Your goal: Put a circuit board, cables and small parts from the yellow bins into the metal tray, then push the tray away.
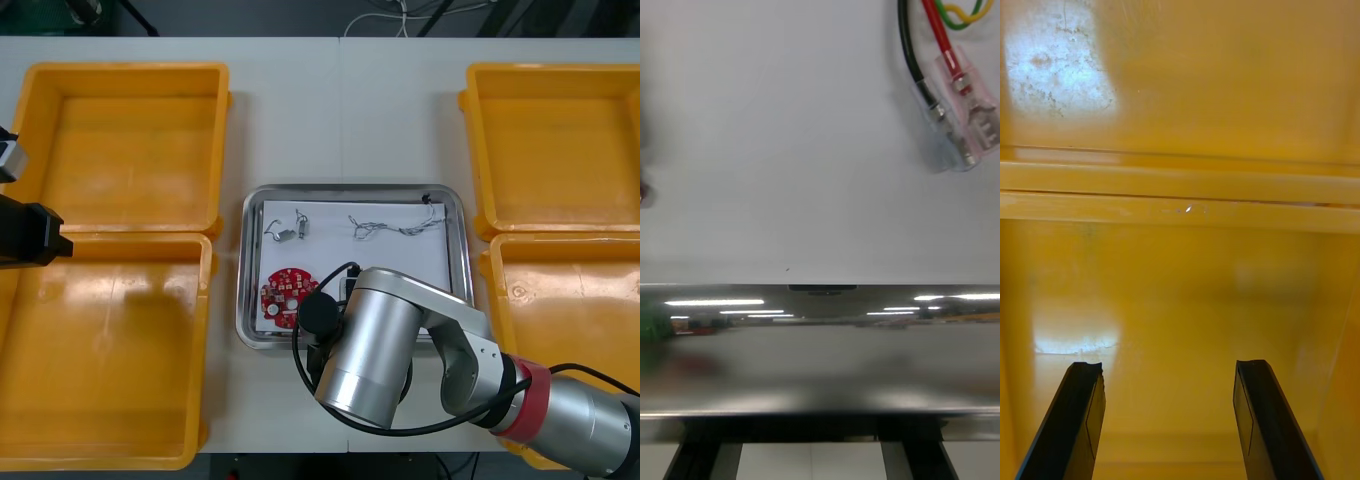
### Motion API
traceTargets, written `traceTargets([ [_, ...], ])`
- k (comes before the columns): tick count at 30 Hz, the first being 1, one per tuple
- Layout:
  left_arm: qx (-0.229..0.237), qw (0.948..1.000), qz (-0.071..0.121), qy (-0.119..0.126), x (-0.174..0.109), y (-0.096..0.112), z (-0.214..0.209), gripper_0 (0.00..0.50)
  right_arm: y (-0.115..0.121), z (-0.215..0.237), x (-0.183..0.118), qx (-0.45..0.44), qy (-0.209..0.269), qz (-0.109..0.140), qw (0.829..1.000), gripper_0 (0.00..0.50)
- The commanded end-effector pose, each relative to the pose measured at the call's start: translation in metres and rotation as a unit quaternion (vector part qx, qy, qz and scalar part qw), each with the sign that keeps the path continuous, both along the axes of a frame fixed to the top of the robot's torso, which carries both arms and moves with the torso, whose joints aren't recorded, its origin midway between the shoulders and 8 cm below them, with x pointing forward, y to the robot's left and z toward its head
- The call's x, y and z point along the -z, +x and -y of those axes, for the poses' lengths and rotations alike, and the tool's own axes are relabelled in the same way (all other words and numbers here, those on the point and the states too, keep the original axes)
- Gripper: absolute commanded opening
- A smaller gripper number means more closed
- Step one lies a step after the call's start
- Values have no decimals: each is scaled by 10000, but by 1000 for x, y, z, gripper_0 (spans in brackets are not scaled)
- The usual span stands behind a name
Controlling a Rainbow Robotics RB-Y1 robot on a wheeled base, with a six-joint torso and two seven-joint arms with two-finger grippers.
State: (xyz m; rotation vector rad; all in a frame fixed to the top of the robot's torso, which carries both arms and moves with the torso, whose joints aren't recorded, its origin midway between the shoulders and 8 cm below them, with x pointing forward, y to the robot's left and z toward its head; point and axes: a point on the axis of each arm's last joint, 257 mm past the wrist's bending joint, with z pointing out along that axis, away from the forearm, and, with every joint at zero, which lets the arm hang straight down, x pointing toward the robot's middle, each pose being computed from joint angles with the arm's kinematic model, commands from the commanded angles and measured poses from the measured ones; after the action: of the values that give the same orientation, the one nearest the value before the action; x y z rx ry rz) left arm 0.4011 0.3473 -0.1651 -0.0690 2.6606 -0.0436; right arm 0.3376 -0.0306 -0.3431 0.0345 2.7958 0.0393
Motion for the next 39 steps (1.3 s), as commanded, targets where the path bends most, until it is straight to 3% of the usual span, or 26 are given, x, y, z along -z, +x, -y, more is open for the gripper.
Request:
traceTargets([
  [1,94,9999,113,41,-7,-4,-1,500,34,7,-20,152,-17,261,9995,500],
  [25,94,9999,113,41,-7,-4,-1,500,91,10,-52,293,-51,464,9985,500],
  [39,94,9999,113,41,-7,-4,-1,500,131,12,-63,383,45,711,9967,500],
])
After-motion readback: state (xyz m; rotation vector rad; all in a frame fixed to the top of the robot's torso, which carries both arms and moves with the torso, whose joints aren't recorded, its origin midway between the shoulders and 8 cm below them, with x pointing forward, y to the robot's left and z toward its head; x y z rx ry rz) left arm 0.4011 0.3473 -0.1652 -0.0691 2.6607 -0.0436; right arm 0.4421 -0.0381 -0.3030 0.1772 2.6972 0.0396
